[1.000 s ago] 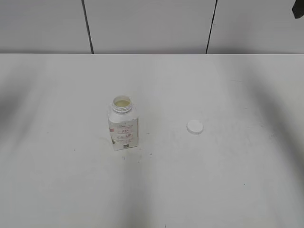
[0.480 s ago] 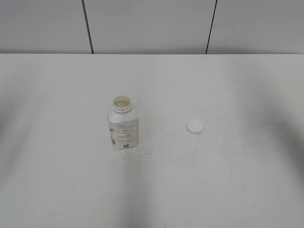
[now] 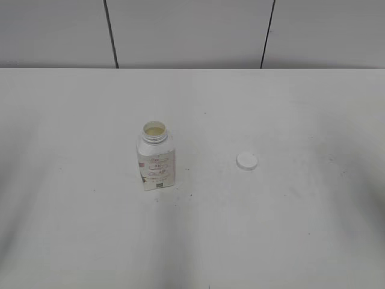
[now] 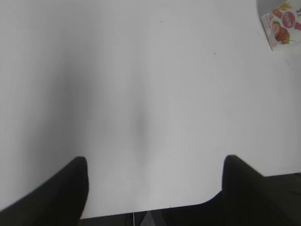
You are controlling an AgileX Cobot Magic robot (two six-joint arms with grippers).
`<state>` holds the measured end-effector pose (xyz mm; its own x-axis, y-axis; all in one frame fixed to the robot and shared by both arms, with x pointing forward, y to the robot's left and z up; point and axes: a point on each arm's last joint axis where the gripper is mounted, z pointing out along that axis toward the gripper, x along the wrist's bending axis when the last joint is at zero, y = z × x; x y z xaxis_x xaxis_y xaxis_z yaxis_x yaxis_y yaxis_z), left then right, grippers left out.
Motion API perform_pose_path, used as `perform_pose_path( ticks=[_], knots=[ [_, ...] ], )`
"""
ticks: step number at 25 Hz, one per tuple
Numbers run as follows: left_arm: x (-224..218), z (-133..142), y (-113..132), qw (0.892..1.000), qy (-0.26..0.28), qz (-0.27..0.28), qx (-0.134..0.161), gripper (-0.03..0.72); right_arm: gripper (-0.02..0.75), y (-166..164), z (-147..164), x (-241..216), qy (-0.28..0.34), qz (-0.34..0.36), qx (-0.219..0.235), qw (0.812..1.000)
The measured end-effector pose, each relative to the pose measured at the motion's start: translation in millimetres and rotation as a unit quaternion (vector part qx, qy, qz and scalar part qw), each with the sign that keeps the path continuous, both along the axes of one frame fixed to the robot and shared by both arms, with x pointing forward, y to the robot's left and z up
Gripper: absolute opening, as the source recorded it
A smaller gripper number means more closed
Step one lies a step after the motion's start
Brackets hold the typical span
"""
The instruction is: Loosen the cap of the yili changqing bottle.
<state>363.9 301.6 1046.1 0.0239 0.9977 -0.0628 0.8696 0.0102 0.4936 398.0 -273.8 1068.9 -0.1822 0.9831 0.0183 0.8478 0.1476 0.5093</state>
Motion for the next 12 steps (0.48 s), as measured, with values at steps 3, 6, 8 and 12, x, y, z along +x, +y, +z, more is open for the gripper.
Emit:
perform_pose_path(
  ticks=[3,6,8,12],
  knots=[
    [-10.4,-6.7,-1.6,1.0,-0.01,0.001,-0.005,0.533,0.596,-2.2,-13.4,-16.1,-0.003,-0.001,0.0,1.0],
    [-18.1,-5.1,-2.3,1.0,-0.028,0.001,-0.004,0.527,0.594,-4.7,-22.5,-35.3,-0.016,-0.001,0.002,1.0],
    [-22.7,-1.6,-2.6,0.999,-0.046,0.001,-0.003,0.519,0.592,-5.8,-28.8,-43.9,-0.018,-0.001,0.002,1.0],
    [-34.9,-0.6,-4.6,0.999,-0.044,-0.002,-0.007,0.512,0.588,-7.7,-33.0,-57.7,-0.04,-0.001,0.005,0.999]
  ],
)
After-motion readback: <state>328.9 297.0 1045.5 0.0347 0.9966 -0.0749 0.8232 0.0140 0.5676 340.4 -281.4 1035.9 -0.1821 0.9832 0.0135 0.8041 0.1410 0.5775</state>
